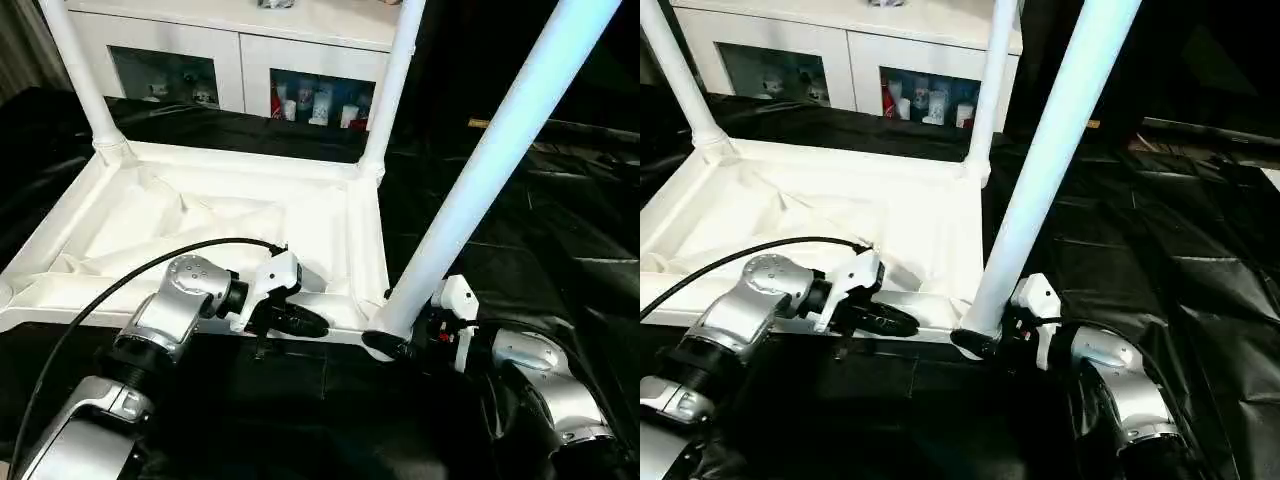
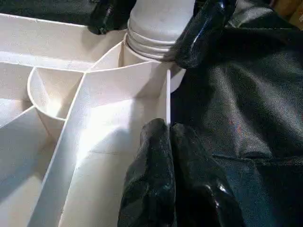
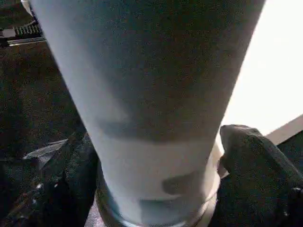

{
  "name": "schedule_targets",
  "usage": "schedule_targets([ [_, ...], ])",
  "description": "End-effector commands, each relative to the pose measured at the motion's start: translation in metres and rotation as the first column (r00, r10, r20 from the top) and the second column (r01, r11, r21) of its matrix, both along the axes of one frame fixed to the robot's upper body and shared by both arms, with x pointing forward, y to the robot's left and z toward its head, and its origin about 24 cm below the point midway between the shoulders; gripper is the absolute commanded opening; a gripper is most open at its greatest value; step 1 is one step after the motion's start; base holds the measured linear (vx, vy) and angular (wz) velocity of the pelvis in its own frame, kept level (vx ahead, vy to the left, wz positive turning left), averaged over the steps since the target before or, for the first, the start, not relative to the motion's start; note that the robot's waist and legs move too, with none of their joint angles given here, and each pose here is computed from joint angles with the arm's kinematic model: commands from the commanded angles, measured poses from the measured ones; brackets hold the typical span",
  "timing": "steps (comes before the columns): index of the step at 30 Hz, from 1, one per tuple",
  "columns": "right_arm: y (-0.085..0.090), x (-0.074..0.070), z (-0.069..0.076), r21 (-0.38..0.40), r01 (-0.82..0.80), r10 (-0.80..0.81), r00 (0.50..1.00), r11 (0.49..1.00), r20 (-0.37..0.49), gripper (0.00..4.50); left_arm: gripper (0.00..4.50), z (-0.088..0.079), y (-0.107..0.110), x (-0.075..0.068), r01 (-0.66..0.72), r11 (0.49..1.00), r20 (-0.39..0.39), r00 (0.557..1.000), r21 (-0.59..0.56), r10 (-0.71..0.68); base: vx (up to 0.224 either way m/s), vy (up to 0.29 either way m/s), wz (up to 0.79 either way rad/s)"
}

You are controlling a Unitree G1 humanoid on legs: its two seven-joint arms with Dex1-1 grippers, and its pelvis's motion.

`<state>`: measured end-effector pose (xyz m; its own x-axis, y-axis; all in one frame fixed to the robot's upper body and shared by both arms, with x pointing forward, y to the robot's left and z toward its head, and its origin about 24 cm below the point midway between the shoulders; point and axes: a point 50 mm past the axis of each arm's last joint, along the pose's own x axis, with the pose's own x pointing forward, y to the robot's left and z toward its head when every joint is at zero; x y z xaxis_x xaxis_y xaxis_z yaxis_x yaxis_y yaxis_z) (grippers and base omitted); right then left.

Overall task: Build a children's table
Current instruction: Rotate leg to tighten

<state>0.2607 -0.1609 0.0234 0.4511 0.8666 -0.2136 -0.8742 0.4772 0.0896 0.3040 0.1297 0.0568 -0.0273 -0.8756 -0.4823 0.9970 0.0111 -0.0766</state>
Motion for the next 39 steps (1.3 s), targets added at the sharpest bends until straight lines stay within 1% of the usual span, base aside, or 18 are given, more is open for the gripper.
schedule_targets([
  [1,-0.008,0.001,0.003,-0.005,0.029,-0.029,1.000,1.000,-0.004,3.36,0.00,-0.003,-0.004,-0.008,0.064,0.997,-0.050,0.997,-0.041,-0.066,0.000,0.000,0.00],
  [6,-0.007,0.002,0.001,0.014,0.060,-0.060,0.998,0.998,-0.013,2.96,0.00,-0.005,-0.008,-0.008,0.063,0.997,-0.041,0.997,-0.033,-0.064,0.000,0.000,0.00],
  [10,-0.006,0.005,-0.005,-0.023,0.132,-0.133,0.991,0.991,-0.008,2.78,0.00,-0.013,-0.013,0.000,-0.017,0.999,0.043,0.999,0.028,0.015,0.000,0.000,0.00],
  [11,-0.006,0.005,-0.005,-0.023,0.132,-0.133,0.991,0.991,-0.008,2.78,0.00,-0.013,-0.013,0.000,-0.017,0.999,0.043,0.999,0.028,0.015,0.000,0.000,0.00],
  [13,-0.008,0.016,-0.012,-0.068,0.288,-0.288,0.958,0.955,0.003,2.73,0.00,-0.019,-0.018,0.005,-0.077,0.995,0.082,0.994,0.067,0.072,0.000,0.000,0.00],
  [15,-0.008,0.026,-0.018,-0.072,0.438,-0.440,0.898,0.896,-0.004,2.72,0.00,-0.022,-0.028,0.009,-0.144,0.988,0.087,0.987,0.061,0.138,0.000,0.000,0.00],
  [16,-0.007,0.032,-0.021,-0.066,0.537,-0.540,0.842,0.841,-0.019,2.71,0.00,-0.022,-0.038,0.013,-0.190,0.980,0.078,0.979,0.054,0.186,0.000,0.000,0.00],
  [20,-0.004,0.042,-0.027,-0.075,0.697,-0.701,0.711,0.713,-0.057,2.70,0.00,-0.025,-0.057,0.019,-0.281,0.958,0.072,0.958,0.051,0.277,0.000,0.000,0.00],
  [21,-0.003,0.046,-0.029,-0.087,0.754,-0.759,0.646,0.651,-0.076,2.70,0.00,-0.026,-0.065,0.024,-0.347,0.936,0.072,0.936,0.050,0.343,0.000,0.000,0.00],
  [22,-0.002,0.048,-0.031,-0.097,0.787,-0.793,0.603,0.610,-0.088,2.70,0.00,-0.026,-0.069,0.027,-0.390,0.920,0.072,0.920,0.051,0.386,0.000,0.000,0.00],
  [25,0.006,0.057,-0.033,-0.134,0.854,-0.864,0.497,0.503,-0.076,2.70,0.00,-0.028,-0.086,0.031,-0.469,0.881,0.068,0.883,0.056,0.465,0.000,0.000,0.00],
  [28,0.014,0.061,-0.031,-0.134,0.854,-0.865,0.498,0.502,-0.063,2.70,0.00,-0.030,-0.093,0.031,-0.487,0.871,0.072,0.873,0.070,0.483,0.000,0.000,0.00],
  [29,0.019,0.063,-0.029,-0.130,0.843,-0.852,0.522,0.522,-0.037,2.70,0.00,-0.032,-0.095,0.030,-0.490,0.867,0.084,0.871,0.092,0.484,0.000,0.000,0.00],
  [31,0.024,0.064,-0.028,-0.125,0.834,-0.842,0.539,0.537,-0.021,2.70,0.00,-0.033,-0.096,0.030,-0.497,0.861,0.090,0.867,0.110,0.489,0.000,0.000,0.00],
  [34,0.028,0.065,-0.026,-0.091,0.822,-0.827,0.562,0.562,-0.036,2.70,0.00,-0.036,-0.095,0.030,-0.496,0.857,0.098,0.868,0.139,0.486,0.000,0.000,0.00],
  [36,0.027,0.064,-0.025,-0.060,0.817,-0.819,0.571,0.574,-0.059,3.26,0.00,-0.036,-0.092,0.031,-0.503,0.849,0.112,0.864,0.163,0.491,0.000,0.000,0.00],
  [38,0.025,0.064,-0.024,-0.040,0.815,-0.816,0.574,0.577,-0.071,3.42,0.53,-0.037,-0.089,0.033,-0.514,0.839,0.113,0.858,0.180,0.502,0.000,0.000,0.00],
  [39,0.024,0.064,-0.024,-0.038,0.816,-0.817,0.573,0.576,-0.069,3.49,0.53,-0.037,-0.088,0.033,-0.520,0.834,0.106,0.854,0.181,0.510,0.000,0.000,0.00],
])
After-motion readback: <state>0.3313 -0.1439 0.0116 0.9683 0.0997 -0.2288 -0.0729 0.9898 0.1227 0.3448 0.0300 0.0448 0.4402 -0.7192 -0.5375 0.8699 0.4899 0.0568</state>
